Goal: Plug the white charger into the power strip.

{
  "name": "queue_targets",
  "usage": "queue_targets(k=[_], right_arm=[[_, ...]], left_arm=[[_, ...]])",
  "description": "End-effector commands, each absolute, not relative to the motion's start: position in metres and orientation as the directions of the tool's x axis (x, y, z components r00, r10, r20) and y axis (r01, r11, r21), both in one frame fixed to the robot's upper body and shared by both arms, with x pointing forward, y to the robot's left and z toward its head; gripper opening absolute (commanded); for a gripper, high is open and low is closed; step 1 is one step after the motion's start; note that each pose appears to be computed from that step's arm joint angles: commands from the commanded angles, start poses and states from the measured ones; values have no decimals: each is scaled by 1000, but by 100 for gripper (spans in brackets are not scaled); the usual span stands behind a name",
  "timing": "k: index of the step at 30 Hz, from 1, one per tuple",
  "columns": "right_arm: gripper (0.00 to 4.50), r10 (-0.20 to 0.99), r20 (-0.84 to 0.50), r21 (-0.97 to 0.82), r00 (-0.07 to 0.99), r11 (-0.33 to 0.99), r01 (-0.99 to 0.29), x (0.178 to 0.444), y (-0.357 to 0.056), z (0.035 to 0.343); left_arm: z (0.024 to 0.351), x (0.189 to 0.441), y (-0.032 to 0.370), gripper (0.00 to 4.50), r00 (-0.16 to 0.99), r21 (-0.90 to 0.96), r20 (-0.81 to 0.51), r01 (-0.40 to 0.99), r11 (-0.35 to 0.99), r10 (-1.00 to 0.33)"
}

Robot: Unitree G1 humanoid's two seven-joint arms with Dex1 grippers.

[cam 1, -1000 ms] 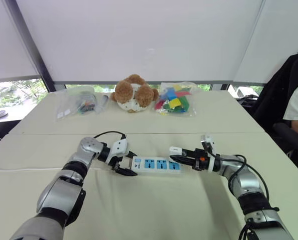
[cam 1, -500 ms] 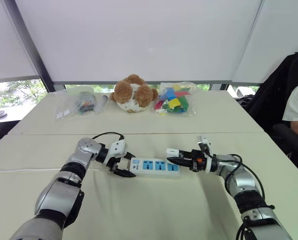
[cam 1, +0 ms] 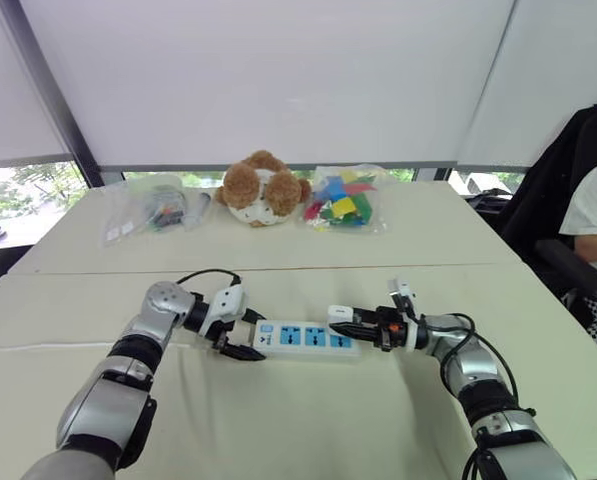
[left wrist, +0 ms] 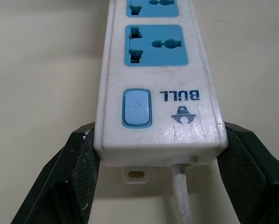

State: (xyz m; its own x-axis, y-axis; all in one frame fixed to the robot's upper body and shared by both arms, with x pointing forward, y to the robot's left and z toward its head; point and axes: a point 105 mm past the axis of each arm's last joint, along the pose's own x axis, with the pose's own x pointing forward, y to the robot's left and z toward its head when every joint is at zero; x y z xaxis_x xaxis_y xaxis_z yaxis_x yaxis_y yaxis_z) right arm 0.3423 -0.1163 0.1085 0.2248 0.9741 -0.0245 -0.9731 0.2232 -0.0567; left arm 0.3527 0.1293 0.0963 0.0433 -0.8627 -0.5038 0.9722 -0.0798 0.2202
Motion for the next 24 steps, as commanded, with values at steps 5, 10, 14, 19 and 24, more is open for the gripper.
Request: queue_targets(k=[5,10,14,19,24], right_arm=[[74,969,-223,55,105,120,-991,321,-116,50],[74,957,-276,85,90,118,-989,319,-117,35],[74,943,-322,111,81,122,-986,314,-119,18],[74,929,-360,142,86,146,-979,302,-121,-5],[74,930,-363,157,55,119,-980,293,-119,-13]], left_arm=[[76,330,137,298,-69,128,-573,977,-172,-817],[77,327,137,298,-68,131,-563,977,-171,-824],[78,326,137,298,-65,137,-560,976,-169,-826],[79,324,137,298,-64,143,-558,975,-171,-827],[78,321,141,298,-65,145,-572,973,-178,-818]])
